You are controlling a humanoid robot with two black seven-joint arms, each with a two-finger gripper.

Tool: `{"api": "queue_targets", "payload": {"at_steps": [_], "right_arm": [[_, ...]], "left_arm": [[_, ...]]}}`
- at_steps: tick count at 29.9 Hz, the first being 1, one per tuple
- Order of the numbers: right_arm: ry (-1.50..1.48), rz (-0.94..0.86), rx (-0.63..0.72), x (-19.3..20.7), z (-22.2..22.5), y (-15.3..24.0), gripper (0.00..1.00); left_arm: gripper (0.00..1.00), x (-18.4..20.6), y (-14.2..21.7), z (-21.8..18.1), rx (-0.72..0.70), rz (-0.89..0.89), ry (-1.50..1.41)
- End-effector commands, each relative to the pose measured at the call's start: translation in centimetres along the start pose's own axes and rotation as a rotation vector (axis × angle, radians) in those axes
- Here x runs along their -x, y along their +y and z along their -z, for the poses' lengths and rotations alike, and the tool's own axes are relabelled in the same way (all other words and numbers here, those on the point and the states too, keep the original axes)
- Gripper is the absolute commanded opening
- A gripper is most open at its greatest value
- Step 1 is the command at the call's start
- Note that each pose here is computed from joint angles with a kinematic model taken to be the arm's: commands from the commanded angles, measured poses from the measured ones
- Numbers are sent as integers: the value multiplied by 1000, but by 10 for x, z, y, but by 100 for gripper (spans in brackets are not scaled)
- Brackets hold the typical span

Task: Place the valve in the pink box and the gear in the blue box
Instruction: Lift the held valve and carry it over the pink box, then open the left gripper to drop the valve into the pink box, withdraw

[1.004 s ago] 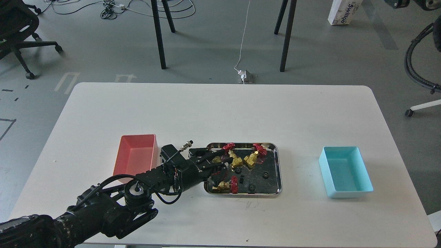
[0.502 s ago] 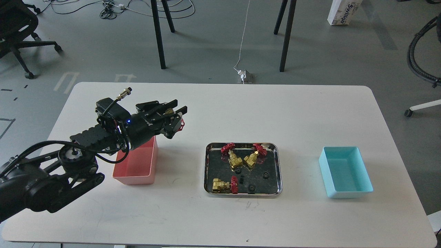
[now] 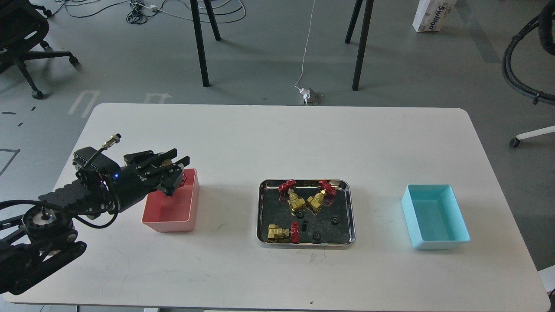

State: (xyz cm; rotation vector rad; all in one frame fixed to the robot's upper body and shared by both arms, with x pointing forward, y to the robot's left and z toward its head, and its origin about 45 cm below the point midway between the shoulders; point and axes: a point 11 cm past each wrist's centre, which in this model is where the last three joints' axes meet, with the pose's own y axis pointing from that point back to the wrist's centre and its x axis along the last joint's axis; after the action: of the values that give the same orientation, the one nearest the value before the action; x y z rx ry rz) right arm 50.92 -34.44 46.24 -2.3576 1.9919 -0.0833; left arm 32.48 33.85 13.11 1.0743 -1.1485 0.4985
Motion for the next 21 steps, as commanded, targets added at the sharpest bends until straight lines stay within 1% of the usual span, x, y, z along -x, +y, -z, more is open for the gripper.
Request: {"api": "queue_targets", "payload": {"at_steps": [1,2,4,7,8,10,12,14,15,17,19,21], "right_arm": [[0,5,-4,3,3,-2,99],[1,6,-3,4,3,-2,99],[3,10,1,4,2,-2,99],[12,30,16,7,-2,-2,99],[14,34,22,8,-5,-1,99],[24,39,36,10,-11,-1,99],[31,42,41,11,-14,-1,99],[36,41,45,10,-15,-1,99],[38,41,46,10,-15,0,99],[64,58,49,12,-16,0,99],[157,136,74,25,-25,2,99],[291,241,118,46,-41,5,99]], "left_arm": [[24,15,5,14,-38,10,-6],[25,19,5,13,-39,11,-2],[33,21,4,10,-36,9,8],[55,20,2,8,-34,3,19],[61,20,0,6,-29,-5,26],[70,20,-7,-4,-16,-18,45],[85,17,-9,-4,-25,-35,66],[89,12,-9,-3,-36,-54,112],[93,7,-10,1,-51,-73,144],[96,-9,-12,7,-76,-130,213],[96,-43,-16,20,-106,-228,311],[97,-92,-22,32,-117,-353,416]]}}
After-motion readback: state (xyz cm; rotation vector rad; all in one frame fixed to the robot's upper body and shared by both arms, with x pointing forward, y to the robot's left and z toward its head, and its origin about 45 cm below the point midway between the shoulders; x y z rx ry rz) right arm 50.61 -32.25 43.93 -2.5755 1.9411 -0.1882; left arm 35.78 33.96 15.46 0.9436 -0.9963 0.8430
